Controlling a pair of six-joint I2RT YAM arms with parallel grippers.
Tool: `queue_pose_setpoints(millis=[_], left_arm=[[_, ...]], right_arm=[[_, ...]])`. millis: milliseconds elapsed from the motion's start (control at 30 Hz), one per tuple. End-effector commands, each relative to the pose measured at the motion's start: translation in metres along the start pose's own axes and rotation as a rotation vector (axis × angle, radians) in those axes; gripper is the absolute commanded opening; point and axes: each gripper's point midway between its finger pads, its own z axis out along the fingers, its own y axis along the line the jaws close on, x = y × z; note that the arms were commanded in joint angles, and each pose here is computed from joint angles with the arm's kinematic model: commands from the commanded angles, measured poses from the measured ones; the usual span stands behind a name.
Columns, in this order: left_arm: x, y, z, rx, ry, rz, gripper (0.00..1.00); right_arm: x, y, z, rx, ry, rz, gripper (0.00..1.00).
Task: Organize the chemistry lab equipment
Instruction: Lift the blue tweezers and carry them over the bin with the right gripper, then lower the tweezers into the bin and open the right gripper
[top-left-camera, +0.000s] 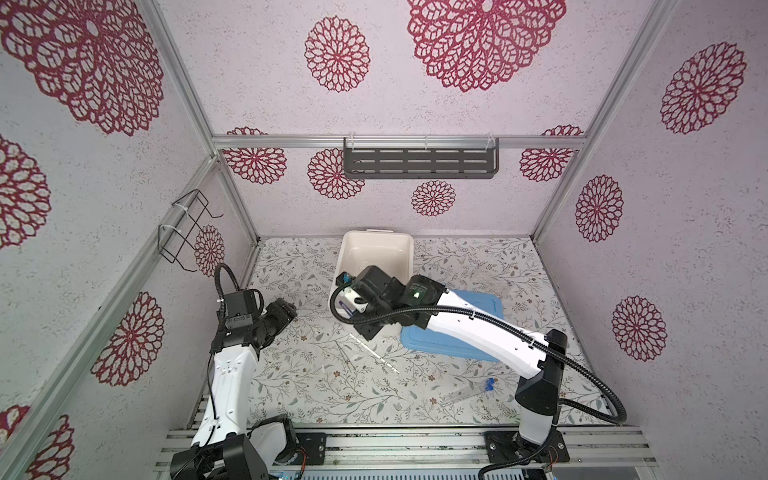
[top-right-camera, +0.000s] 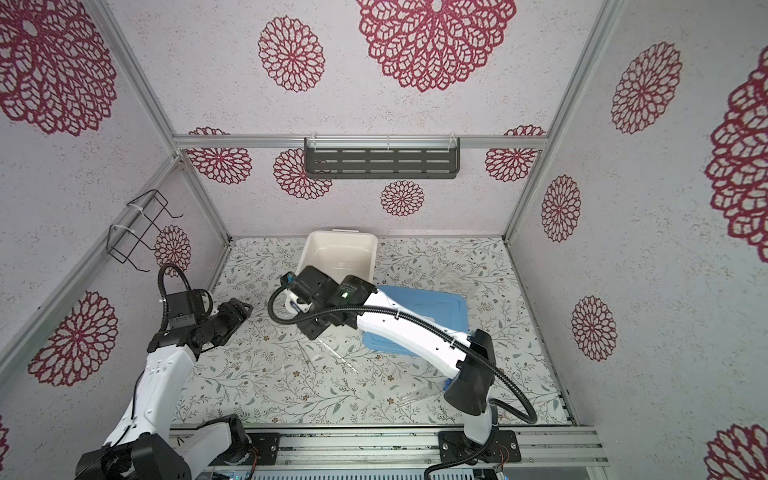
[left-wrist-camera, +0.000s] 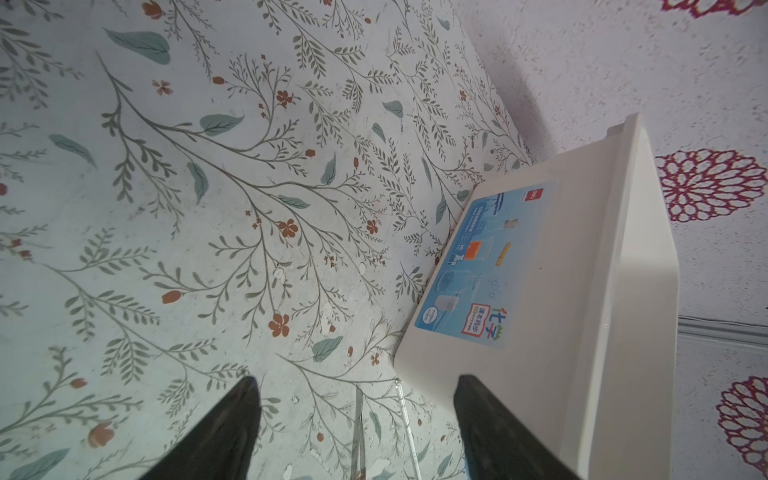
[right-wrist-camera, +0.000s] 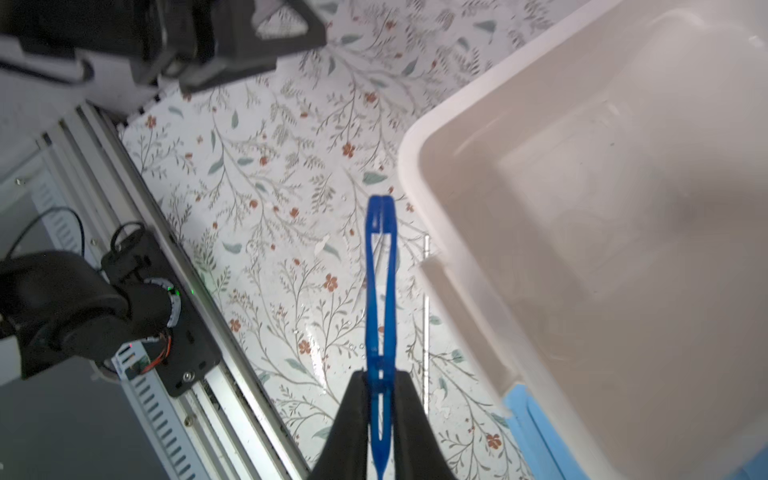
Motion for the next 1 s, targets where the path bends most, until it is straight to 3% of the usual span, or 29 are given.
queue_pose_setpoints(millis=[0, 100, 267, 367, 533, 967], left_arm=[[0.011, 0.003, 0.002, 0.001, 0.041, -0.025, 0.77], [0.025, 0.005, 0.005, 0.012, 0.072, -0.045, 0.77], [0.034, 0.007, 0.008, 0.016, 0.098, -0.063, 0.76], [0.033, 0.006, 0.008, 0.015, 0.101, -0.058, 0.76], [0.045, 0.013, 0.014, -0.029, 0.155, -0.105, 0.76], [0.064, 0.01, 0.028, -0.029, 0.241, -0.096, 0.76]], right_arm=[[-0.015, -0.042, 0.004, 0.055, 0.0, 0.071, 0.15], [-0.03, -0.069, 0.018, 0.099, -0.036, 0.163, 0.15], [-0.043, -0.106, 0.058, 0.14, -0.081, 0.5, 0.14], [-0.037, -0.119, 0.086, 0.205, -0.061, 0.625, 0.12], [-0.034, -0.125, 0.124, 0.215, -0.072, 0.73, 0.1], [-0.022, -0.133, 0.181, 0.177, -0.058, 0.849, 0.11]])
